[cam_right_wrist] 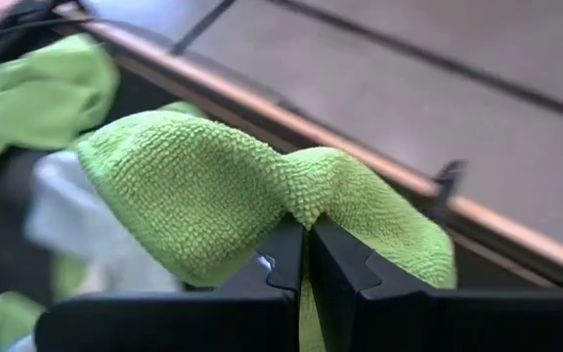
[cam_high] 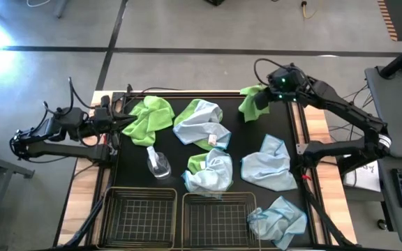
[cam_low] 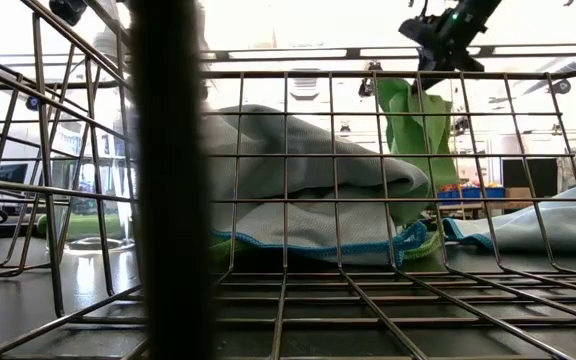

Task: Sort microfiber towel by color & place in baskets
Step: Put the green microfiber cloth into the right wire basket

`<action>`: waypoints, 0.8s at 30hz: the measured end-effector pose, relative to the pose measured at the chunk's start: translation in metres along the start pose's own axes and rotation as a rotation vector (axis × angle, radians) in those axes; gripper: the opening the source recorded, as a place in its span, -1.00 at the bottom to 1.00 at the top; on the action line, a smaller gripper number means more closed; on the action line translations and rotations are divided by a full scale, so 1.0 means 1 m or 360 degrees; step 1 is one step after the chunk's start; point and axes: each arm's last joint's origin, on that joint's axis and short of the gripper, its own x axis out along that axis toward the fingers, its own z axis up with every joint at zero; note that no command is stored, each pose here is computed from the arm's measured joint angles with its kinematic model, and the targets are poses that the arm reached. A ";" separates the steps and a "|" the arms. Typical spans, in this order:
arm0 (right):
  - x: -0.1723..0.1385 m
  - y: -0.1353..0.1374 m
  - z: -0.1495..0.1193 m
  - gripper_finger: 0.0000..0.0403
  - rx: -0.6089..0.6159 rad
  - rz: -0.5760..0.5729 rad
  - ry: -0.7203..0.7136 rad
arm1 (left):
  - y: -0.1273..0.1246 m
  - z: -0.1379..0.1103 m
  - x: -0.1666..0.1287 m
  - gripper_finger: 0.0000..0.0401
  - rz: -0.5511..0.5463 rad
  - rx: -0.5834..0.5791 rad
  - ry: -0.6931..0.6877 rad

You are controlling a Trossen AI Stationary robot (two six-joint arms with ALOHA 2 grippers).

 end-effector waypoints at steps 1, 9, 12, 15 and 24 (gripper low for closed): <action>0.000 0.002 -0.001 -0.95 0.0001 0.0061 0.0017 | 0.000 0.000 0.000 -0.99 0.0000 0.0000 -0.0001; -0.005 0.037 -0.004 -0.95 -0.0114 0.0637 0.0059 | 0.000 0.000 0.000 -0.99 0.0000 -0.0001 -0.0001; -0.010 0.054 -0.008 -0.95 -0.0192 0.0789 0.0048 | 0.000 0.000 0.000 -0.99 0.0000 -0.0001 -0.0002; -0.016 0.071 -0.013 -0.95 -0.0273 0.0909 0.0034 | 0.000 0.000 0.000 -0.99 0.0000 -0.0001 -0.0002; -0.041 0.121 -0.040 -0.95 -0.0519 0.1275 0.0044 | 0.000 0.000 0.000 -0.99 0.0000 -0.0002 -0.0003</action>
